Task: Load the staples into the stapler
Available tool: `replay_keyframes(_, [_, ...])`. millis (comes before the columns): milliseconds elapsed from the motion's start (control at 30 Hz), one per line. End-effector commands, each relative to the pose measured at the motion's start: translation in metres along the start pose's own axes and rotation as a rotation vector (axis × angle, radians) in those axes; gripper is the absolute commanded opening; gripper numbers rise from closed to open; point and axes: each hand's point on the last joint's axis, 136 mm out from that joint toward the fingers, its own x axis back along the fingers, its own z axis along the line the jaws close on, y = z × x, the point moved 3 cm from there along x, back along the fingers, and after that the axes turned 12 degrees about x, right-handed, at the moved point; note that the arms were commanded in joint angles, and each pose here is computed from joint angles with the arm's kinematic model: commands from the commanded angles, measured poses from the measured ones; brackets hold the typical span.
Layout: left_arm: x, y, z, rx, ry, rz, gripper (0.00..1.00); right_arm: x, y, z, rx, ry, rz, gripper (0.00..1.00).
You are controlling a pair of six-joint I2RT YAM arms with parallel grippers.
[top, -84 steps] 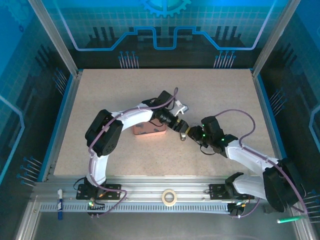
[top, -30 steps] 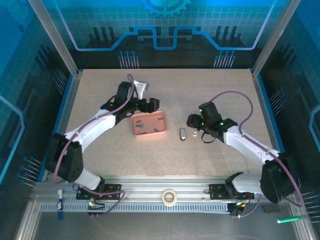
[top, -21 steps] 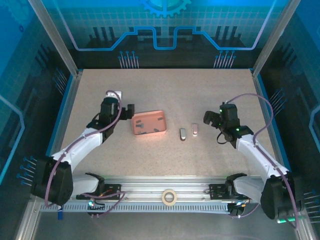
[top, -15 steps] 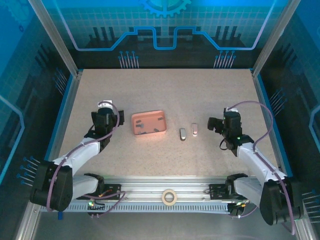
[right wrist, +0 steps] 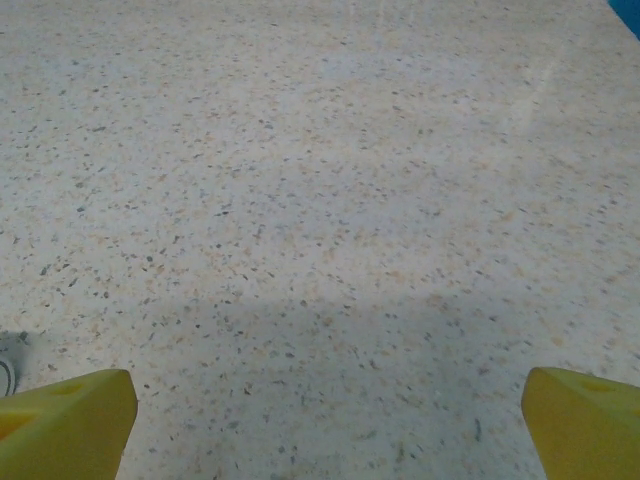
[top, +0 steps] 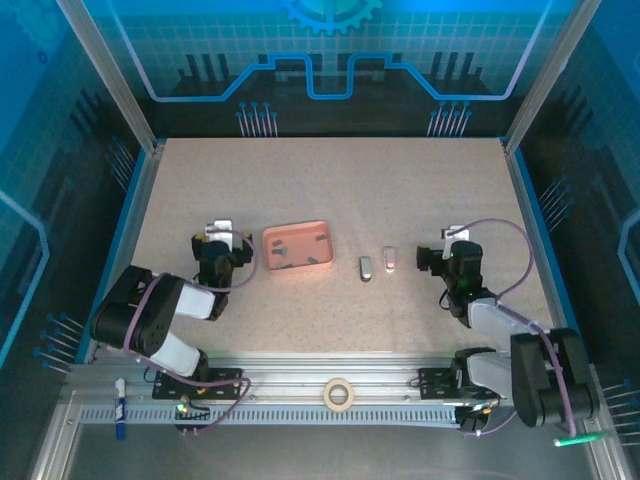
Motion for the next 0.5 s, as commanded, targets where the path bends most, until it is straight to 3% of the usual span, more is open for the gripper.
replay_keyframes(0, [0.004,0.042,-0.002,0.072,-0.038,-0.190,0.99,-0.002,0.057,-0.002,0.028,0.021,-0.292,1.00])
replay_keyframes(133, [-0.012,0.032,0.004,0.120,-0.052,-0.083,0.99,-0.030,0.051,0.010,0.061,0.071,-0.284,1.00])
replay_keyframes(167, [-0.019,0.036,0.006,0.115,-0.044,-0.109,0.99,-0.038,0.050,0.014,0.075,0.078,-0.301,1.00])
replay_keyframes(233, [-0.023,0.031,0.007,0.131,-0.037,-0.021,0.99,-0.043,0.047,0.015,0.076,0.099,-0.223,1.00])
replay_keyframes(467, [-0.028,0.034,0.014,0.174,-0.053,-0.017,0.99,-0.052,0.051,0.013,0.066,0.103,-0.196,1.00])
